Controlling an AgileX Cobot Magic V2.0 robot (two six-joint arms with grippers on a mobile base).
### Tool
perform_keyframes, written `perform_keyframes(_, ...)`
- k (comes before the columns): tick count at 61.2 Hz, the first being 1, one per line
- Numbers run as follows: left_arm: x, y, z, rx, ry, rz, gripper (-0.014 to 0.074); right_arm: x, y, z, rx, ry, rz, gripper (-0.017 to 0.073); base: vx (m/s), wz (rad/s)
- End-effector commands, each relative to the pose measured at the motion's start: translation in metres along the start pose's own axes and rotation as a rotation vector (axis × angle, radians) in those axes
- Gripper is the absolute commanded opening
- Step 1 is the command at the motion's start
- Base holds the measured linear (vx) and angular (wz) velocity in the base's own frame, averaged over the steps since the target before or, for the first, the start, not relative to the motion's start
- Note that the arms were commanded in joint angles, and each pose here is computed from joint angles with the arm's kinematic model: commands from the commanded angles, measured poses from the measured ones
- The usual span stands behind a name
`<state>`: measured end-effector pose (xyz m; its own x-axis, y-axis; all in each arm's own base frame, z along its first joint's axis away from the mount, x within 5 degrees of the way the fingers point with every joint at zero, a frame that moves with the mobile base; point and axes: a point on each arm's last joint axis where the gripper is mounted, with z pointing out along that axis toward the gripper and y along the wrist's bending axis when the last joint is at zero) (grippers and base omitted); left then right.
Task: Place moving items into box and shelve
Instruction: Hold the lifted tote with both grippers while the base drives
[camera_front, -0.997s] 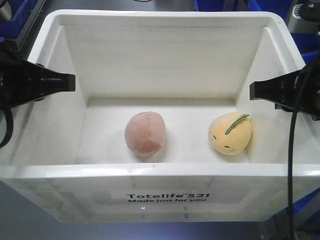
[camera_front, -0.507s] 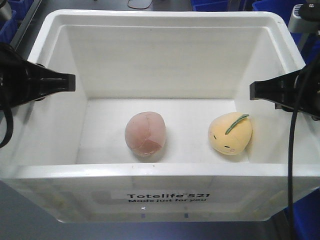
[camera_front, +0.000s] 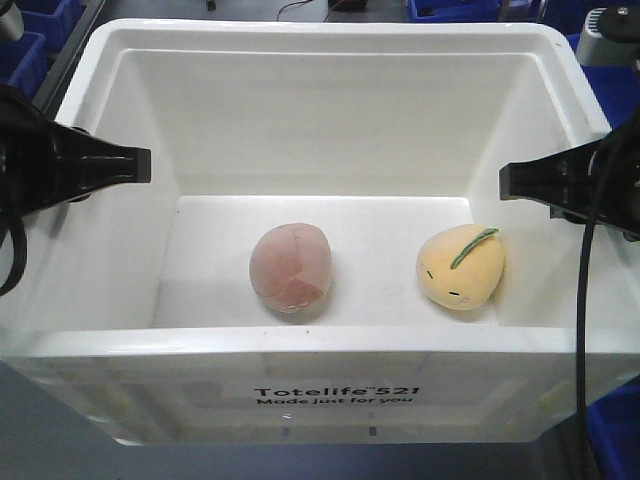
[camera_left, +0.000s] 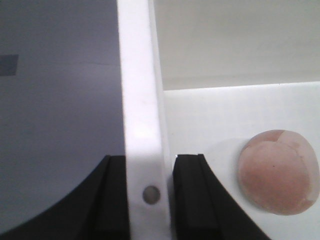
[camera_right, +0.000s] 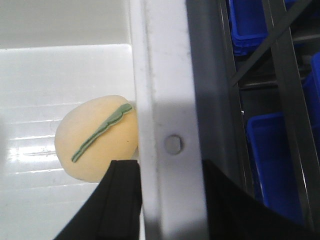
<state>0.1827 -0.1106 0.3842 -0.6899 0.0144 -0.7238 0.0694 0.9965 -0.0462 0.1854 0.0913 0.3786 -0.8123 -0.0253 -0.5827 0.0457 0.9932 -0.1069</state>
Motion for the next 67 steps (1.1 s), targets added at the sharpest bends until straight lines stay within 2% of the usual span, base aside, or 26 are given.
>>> perform_keyframes(1,-0.0196,-0.0005,-0.0219,0.077,-0.183,0.013,0.0150,-0.0147,-0.0090,-0.0160,0.002,-0.152,0.011,0.0152,0.32,0.18)
perform_keyframes(42,-0.0196,-0.0005,-0.0219,0.077,-0.183,0.013,0.0150,-0.0147,-0.0089,-0.0160,0.002,-0.153,0.011,0.0152,0.28,0.28)
perform_keyframes(67,-0.0196,-0.0005,-0.0219,0.077,-0.183,0.013,0.0150,-0.0147,-0.0089,-0.0160,0.002,-0.153,0.011,0.0152,0.22,0.46)
